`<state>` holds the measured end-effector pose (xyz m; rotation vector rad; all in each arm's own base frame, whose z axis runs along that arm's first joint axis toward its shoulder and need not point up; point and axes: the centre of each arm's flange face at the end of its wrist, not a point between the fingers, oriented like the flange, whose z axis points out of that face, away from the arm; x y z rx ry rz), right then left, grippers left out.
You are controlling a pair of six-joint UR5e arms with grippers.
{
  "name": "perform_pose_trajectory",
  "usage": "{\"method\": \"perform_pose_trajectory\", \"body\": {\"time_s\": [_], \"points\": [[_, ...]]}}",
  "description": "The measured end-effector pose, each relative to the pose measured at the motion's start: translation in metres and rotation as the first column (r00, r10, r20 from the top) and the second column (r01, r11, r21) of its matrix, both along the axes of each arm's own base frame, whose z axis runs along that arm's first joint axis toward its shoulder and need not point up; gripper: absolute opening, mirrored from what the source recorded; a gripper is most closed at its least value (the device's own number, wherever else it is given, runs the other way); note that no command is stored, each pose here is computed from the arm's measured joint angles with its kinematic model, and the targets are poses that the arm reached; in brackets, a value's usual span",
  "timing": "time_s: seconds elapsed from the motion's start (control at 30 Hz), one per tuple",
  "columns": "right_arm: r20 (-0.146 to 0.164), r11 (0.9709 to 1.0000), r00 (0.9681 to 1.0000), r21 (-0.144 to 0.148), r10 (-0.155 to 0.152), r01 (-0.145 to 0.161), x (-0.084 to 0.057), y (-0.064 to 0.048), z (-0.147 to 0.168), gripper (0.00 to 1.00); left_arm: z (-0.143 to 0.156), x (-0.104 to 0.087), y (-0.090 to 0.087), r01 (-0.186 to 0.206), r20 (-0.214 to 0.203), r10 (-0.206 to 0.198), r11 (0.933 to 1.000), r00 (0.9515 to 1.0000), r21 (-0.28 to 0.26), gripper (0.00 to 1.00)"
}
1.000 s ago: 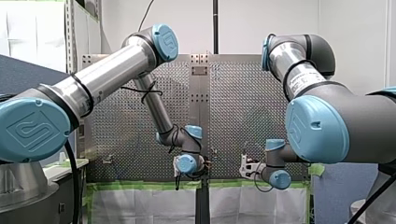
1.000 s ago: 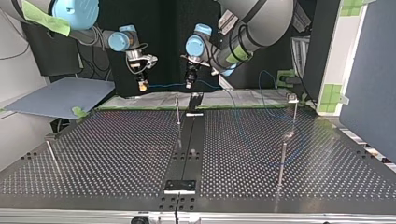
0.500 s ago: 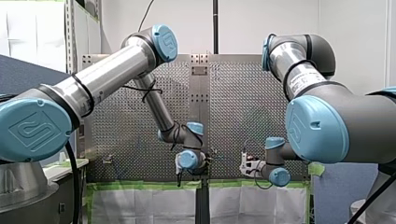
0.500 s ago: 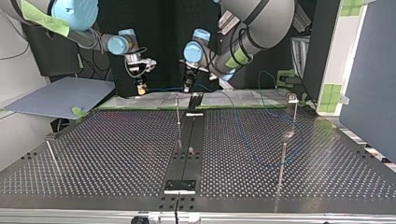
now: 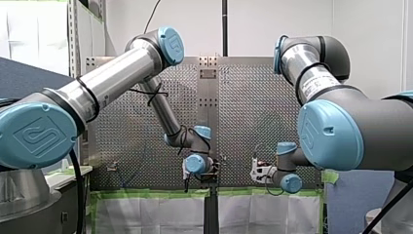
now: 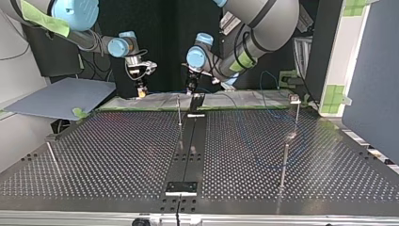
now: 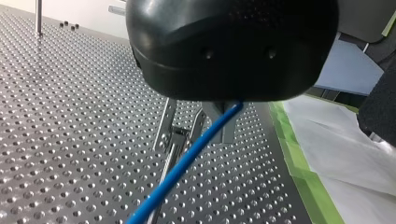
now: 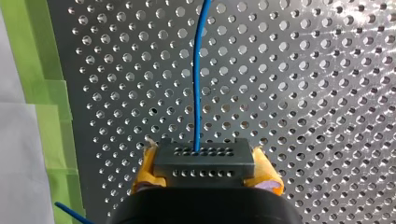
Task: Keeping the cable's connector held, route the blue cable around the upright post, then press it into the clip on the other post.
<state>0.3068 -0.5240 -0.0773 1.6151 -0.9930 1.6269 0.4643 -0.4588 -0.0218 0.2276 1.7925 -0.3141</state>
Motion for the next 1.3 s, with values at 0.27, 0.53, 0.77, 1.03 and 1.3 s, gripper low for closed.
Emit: {"method": "perform_pose_trajectory", "body": {"time_s": [0.27,0.53,0.77,1.03,1.3], "points": [[0.002,1.0000,1.0000,-0.008,0.000,0.000,0.001,-0.006,0.003,0.00,0.003,0.010,0.005,0.000,0.001,0.000,1.0000,1.0000,0.009,0.00],[-0.001,1.0000,1.0000,-0.009,-0.002,0.002,0.001,-0.009,0.004,0.00,0.007,0.021,0.007,-0.004,-0.001,0.004,0.9996,1.0000,0.027,0.00],[0.003,0.9999,1.0000,-0.016,-0.003,0.003,0.002,-0.012,0.005,0.00,0.007,0.026,0.012,-0.011,-0.002,0.011,0.9996,0.9999,0.027,0.00],[0.008,0.9997,1.0000,-0.023,-0.004,0.004,0.002,-0.014,0.006,0.00,0.003,0.028,0.015,-0.008,-0.013,0.008,0.9998,0.9999,0.018,0.00],[0.010,0.9997,0.9999,-0.024,-0.005,0.005,0.001,-0.014,0.006,0.00,0.002,0.030,0.016,0.000,-0.026,-0.001,0.9999,0.9997,-0.012,0.00]]}}
